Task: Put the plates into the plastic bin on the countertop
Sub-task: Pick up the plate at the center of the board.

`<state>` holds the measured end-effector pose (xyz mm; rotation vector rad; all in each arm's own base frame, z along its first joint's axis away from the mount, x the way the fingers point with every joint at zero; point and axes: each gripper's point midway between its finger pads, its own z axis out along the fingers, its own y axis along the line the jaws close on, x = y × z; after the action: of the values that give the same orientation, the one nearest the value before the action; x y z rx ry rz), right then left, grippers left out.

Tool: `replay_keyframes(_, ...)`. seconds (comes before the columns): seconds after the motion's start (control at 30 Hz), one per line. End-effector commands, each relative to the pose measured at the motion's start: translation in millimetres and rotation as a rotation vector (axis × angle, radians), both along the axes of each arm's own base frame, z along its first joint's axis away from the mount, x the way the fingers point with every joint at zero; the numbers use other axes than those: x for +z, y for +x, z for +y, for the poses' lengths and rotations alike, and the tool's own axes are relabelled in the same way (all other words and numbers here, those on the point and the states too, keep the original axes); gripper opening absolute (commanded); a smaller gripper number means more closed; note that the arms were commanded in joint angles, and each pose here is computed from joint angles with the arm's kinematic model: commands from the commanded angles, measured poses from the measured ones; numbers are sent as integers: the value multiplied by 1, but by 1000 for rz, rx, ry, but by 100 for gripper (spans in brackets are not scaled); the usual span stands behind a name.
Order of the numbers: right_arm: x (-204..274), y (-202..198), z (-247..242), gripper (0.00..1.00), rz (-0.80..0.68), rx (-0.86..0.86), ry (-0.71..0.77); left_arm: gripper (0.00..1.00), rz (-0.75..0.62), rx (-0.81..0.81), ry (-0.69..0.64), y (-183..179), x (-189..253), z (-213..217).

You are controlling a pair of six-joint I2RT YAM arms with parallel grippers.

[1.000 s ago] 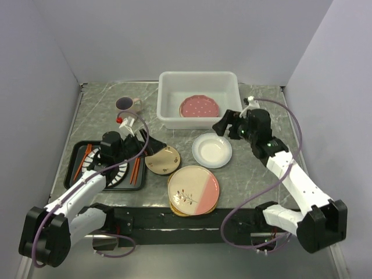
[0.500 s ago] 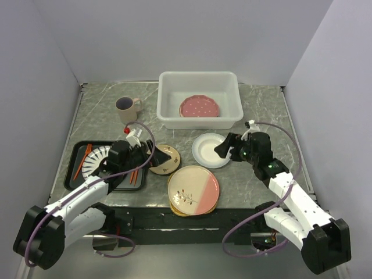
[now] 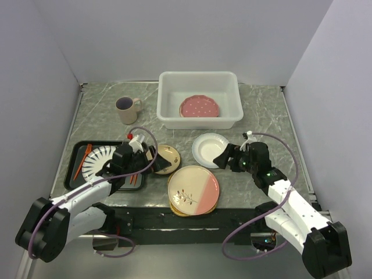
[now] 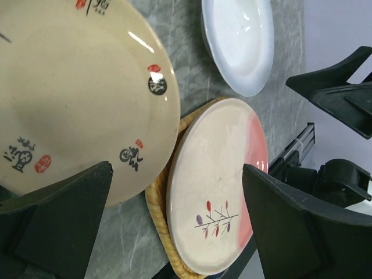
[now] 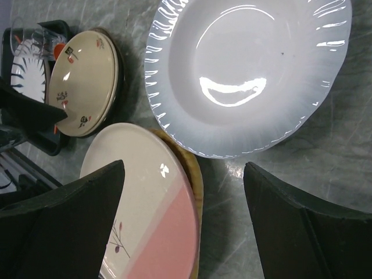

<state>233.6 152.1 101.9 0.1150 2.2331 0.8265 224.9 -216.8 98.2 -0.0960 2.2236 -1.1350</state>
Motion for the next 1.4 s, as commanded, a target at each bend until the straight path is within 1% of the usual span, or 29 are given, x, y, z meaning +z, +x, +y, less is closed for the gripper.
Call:
replay_keyframes(0.0,6,-4,9,89,-32,33,55,99,-26,-38,-21,-2,5,-8)
replay_keyframes(0.23,-8,-16,15,89,15,61,99,99,-25,-69,-25,-9,4,-12)
replay_keyframes(0.53,-14,-25,17,89,37,82,118,99,-29,-102,-44,-21,6,-19)
replay_keyframes(0.77,-22,-30,18,88,67,92,123,99,-51,-121,-58,-31,12,-21)
replay_keyframes(1.13,-24,-32,18,88,75,95,123,99,-16,-149,-60,-50,-1,-21)
replay_keyframes(1.37,-28,-34,18,88,89,97,121,99,-18,-159,-80,-57,0,-23)
